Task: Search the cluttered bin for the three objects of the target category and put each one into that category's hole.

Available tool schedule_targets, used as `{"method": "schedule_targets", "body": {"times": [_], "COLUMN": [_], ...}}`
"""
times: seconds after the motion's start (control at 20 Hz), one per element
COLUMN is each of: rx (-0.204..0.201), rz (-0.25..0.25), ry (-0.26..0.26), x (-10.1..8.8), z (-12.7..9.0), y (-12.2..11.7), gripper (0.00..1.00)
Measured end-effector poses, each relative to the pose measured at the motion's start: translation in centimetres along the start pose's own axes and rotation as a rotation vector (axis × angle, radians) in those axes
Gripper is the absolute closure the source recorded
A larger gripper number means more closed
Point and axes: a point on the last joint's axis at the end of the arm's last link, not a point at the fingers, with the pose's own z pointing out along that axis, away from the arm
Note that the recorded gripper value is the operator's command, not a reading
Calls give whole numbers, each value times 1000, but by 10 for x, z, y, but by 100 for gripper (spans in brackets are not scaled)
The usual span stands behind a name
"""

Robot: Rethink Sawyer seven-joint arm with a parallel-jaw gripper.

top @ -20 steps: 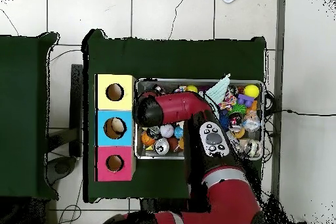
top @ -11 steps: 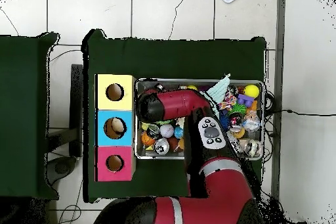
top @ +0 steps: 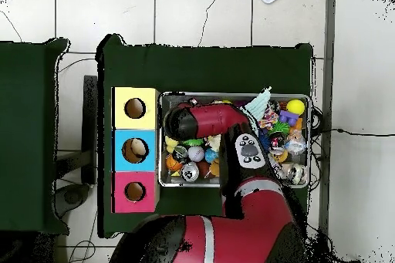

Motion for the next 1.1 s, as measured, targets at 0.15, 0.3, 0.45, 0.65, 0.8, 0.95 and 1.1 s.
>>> {"method": "schedule_targets", "body": {"times": [0.15, 0.3, 0.45, 0.65, 0.8, 0.95, 1.1], "rx": [-6, -3, -1, 3, 8, 11, 17], "rz": [-1, -3, -4, -7, -7, -5, -3], "ry": [4, 4, 5, 2, 0, 0, 8], "x": [1, 0, 0, -2, -4, -7, -10], "z": [6, 7, 7, 3, -6, -18, -34], "y": [3, 3, 3, 2, 1, 0, -3], "gripper": [0, 0, 0, 0, 0, 0, 0]}}
